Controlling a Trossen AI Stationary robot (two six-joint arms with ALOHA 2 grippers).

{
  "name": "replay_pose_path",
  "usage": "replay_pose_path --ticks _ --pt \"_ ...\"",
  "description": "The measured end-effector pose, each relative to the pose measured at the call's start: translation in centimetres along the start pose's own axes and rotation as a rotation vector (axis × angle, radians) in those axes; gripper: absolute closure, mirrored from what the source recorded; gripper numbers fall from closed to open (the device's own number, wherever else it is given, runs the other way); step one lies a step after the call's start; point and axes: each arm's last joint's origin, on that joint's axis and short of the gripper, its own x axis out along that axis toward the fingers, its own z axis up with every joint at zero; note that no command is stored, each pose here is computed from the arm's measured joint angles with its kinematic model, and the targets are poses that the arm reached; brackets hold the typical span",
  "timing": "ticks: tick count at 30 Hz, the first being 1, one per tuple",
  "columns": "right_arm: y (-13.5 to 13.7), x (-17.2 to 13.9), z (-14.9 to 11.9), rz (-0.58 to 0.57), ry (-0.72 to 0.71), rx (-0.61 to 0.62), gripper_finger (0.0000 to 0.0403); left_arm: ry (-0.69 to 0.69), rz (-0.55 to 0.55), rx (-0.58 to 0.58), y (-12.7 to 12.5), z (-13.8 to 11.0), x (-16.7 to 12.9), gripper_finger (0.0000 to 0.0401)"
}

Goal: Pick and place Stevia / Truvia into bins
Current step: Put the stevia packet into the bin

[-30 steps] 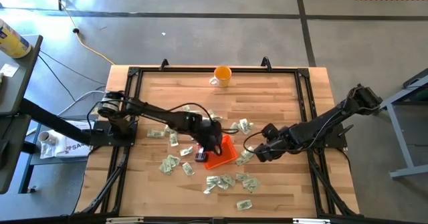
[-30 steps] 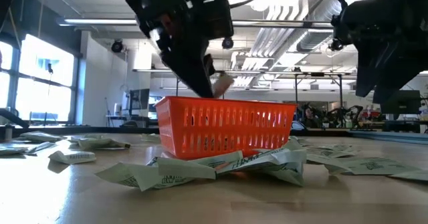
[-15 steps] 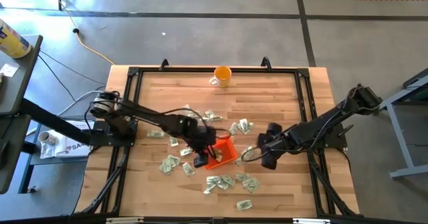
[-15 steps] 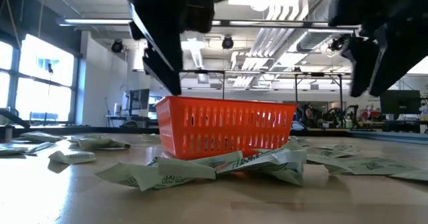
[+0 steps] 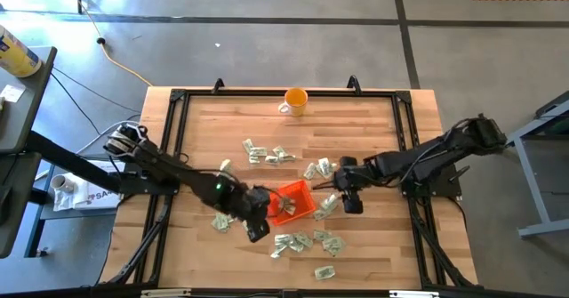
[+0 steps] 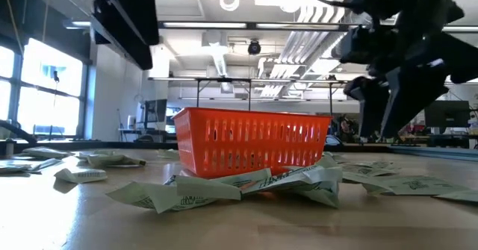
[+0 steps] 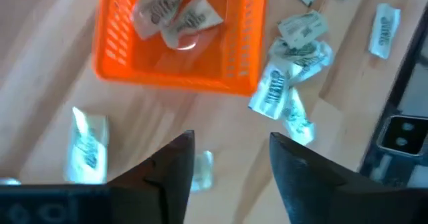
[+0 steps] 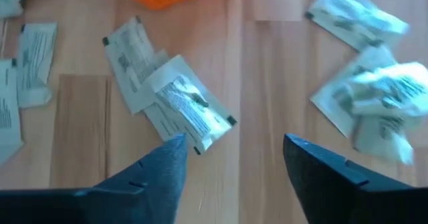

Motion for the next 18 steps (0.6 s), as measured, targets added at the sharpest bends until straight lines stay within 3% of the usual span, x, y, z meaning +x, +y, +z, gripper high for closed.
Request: replay_pose_path --ticks 4,10,18 --pt "0.0 1.5 -0.3 0.036 0.057 -0.096 0.0192 -0.024 0.030 -0.085 -0.6 -1.2 -0.2 0.0204" --pt "0.9 3.1 0.2 0.022 0.093 -0.219 0.0181 -0.042 0.061 -0.161 -1.0 -2.4 -0.5 0.0217" --pt "1.0 4.7 1.7 0.074 0.127 -0.266 0.0185 -0.052 0.067 -0.177 -1.0 -2.3 -0.4 0.0219"
